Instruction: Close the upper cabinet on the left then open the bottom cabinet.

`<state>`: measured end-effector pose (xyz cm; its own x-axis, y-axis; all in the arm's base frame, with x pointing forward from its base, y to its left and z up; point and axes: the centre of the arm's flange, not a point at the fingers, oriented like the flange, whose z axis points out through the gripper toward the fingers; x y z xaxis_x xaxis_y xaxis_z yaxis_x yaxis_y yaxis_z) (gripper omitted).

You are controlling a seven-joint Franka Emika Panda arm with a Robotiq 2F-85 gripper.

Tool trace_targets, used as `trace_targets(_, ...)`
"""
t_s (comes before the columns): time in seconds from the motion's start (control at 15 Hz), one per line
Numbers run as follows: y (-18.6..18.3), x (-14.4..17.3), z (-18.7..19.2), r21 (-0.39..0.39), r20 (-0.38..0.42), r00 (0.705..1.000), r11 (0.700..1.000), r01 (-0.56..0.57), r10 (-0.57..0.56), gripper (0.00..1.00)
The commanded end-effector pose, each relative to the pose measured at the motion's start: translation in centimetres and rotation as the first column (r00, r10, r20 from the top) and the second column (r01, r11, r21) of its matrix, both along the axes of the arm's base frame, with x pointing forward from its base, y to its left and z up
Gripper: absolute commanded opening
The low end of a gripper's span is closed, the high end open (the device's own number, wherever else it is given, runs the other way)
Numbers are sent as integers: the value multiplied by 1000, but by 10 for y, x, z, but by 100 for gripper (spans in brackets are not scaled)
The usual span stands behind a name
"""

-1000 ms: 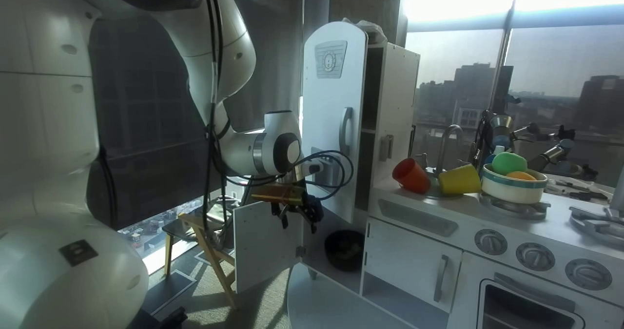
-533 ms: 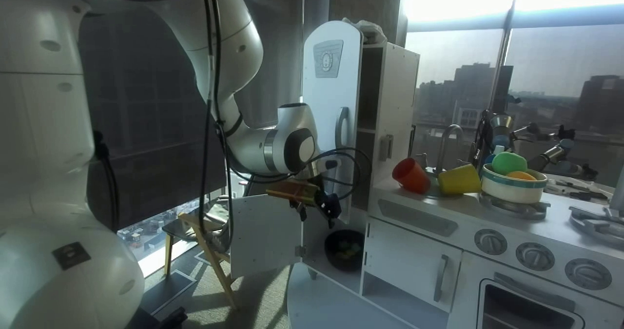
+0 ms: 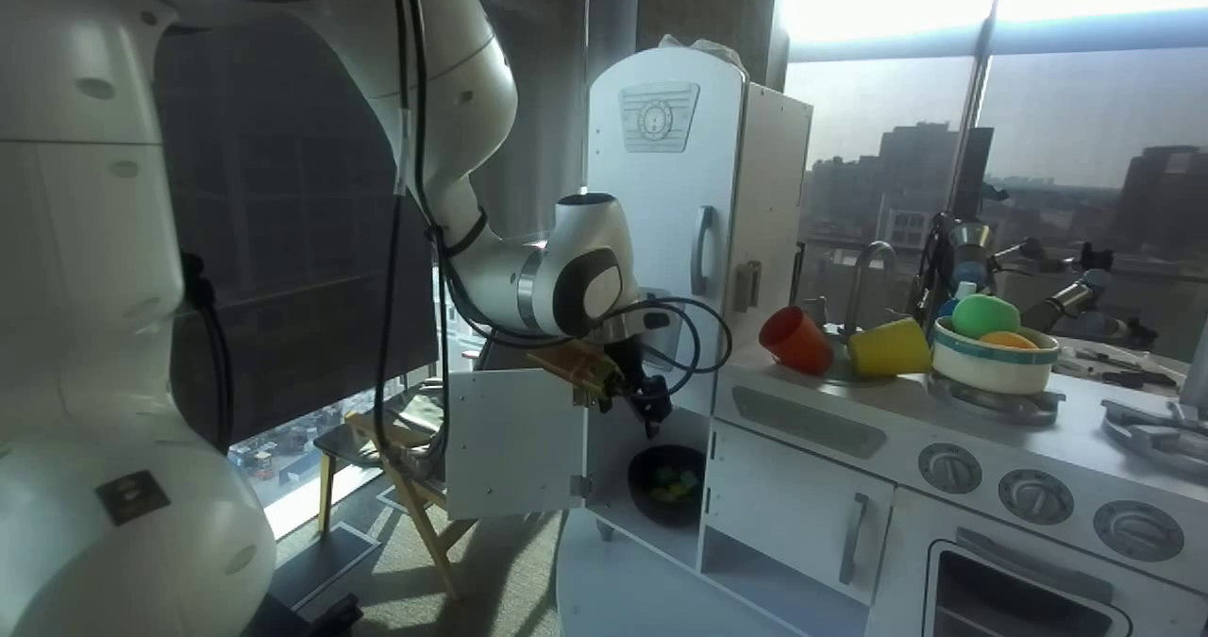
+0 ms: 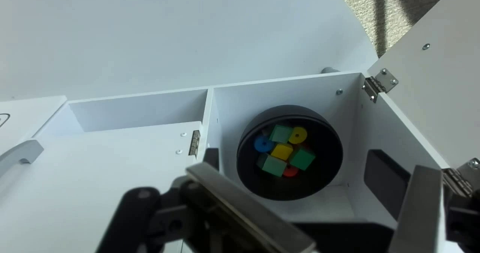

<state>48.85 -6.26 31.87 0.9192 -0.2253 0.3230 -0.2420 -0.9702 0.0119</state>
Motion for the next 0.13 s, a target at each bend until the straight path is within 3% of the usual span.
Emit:
trace_targets(0.0,-1,7,5,17,43,997,998,58,-59,100)
trace_targets(0.07,-1,8,5,18,40,996,997,79,-80,100)
